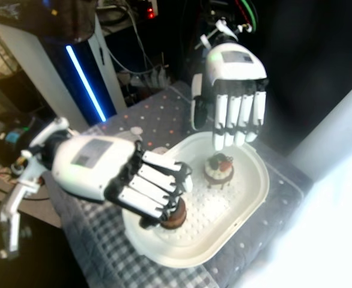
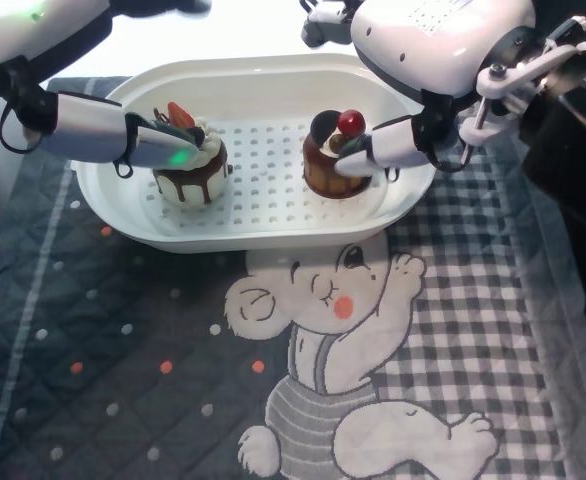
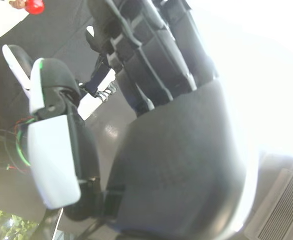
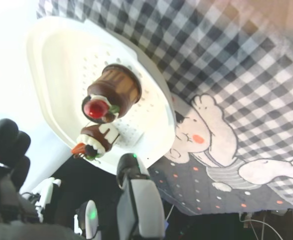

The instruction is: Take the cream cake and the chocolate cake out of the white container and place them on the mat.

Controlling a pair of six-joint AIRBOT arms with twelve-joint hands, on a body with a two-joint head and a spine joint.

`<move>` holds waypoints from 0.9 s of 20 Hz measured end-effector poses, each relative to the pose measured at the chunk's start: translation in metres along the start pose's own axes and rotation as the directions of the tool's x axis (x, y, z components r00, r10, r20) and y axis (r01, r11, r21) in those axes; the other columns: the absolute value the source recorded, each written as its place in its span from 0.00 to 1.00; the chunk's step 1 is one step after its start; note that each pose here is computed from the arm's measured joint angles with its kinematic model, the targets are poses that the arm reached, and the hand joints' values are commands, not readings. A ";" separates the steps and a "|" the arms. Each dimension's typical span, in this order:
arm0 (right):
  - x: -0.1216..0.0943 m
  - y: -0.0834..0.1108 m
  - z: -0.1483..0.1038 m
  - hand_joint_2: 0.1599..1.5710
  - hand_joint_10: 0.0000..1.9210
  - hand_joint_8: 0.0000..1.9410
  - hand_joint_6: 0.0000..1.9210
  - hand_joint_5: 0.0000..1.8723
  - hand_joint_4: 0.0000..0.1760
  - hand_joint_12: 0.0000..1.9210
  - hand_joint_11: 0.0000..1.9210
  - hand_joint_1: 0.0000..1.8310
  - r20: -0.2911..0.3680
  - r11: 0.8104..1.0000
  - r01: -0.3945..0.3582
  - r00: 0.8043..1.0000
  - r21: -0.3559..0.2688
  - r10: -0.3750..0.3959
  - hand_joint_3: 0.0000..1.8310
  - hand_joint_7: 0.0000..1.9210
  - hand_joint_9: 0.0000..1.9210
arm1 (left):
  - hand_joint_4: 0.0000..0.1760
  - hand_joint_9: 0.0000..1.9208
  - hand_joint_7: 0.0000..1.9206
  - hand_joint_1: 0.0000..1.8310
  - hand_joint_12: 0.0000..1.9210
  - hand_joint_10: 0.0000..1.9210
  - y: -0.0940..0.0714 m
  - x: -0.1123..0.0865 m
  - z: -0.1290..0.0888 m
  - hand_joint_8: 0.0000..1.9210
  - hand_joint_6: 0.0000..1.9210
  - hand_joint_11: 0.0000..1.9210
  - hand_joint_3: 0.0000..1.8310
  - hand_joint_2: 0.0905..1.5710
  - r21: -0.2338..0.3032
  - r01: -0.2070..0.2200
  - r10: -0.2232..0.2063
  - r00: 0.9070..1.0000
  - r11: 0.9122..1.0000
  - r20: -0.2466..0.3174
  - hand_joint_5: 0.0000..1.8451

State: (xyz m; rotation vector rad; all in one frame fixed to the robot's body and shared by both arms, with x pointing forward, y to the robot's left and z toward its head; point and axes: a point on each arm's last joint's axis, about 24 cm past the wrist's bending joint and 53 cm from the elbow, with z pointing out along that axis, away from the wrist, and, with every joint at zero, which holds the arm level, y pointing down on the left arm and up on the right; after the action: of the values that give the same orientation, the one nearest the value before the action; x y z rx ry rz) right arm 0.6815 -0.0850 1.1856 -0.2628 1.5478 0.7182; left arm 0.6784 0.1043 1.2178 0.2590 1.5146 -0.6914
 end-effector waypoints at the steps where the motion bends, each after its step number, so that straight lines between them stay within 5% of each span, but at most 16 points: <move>1: 0.000 0.000 0.000 0.49 0.06 0.01 0.00 0.29 0.00 0.72 0.03 0.48 0.000 1.000 0.000 1.000 0.000 0.000 0.00 0.25 0.26 | 0.17 0.06 0.01 0.37 0.56 0.01 0.001 -0.002 0.000 0.00 0.01 0.00 0.00 0.52 -0.003 0.003 -0.002 1.000 1.000 0.009 0.13; 3: 0.001 0.002 0.001 0.50 0.07 0.01 0.00 0.28 0.00 0.75 0.06 0.48 -0.001 1.000 -0.004 1.000 -0.003 0.004 0.00 0.26 0.29 | 0.20 0.09 0.03 0.37 0.63 0.02 0.006 0.000 0.002 0.01 0.01 0.00 0.00 0.52 -0.015 0.010 -0.010 1.000 1.000 0.003 0.14; 4: 0.002 0.002 0.001 0.51 0.07 0.00 0.00 0.27 0.00 0.75 0.05 0.47 -0.002 1.000 -0.004 1.000 -0.003 0.004 0.01 0.26 0.28 | 0.32 0.08 0.07 0.35 0.57 0.01 0.008 0.001 0.004 0.01 0.00 0.00 0.00 0.50 -0.020 0.012 -0.012 1.000 1.000 0.000 0.14; 7: 0.005 -0.001 0.005 0.52 0.05 0.00 0.00 0.24 0.00 0.74 0.01 0.46 -0.006 1.000 -0.019 1.000 0.009 0.020 0.00 0.25 0.26 | 0.00 0.18 0.13 0.37 0.73 0.05 0.014 0.012 0.011 0.01 0.01 0.03 0.00 0.50 -0.037 0.027 -0.028 0.999 0.999 -0.026 0.16; 13: 0.032 -0.011 0.020 0.54 0.03 0.00 0.00 0.24 0.00 0.66 0.03 0.45 -0.069 0.997 -0.061 0.996 0.046 0.064 0.00 0.26 0.28 | 0.00 0.25 0.20 0.40 0.74 0.08 0.026 0.041 0.024 0.02 0.01 0.03 0.00 0.50 -0.079 0.070 -0.079 0.991 0.994 -0.108 0.17; 18: 0.049 -0.025 0.027 0.50 0.02 0.00 0.00 0.25 0.00 0.70 0.03 0.47 -0.117 0.990 -0.107 0.986 0.096 0.118 0.00 0.27 0.29 | 0.00 0.21 0.19 0.49 0.72 0.07 0.044 0.072 0.027 0.00 0.00 0.00 0.00 0.51 -0.140 0.111 -0.135 0.975 0.984 -0.176 0.17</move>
State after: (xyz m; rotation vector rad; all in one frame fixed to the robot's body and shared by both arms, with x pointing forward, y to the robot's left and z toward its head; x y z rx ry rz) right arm 0.7111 -0.0760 1.1328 -0.1557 1.7180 0.7301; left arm 0.7189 0.1059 1.1390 0.1343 1.7575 -0.6780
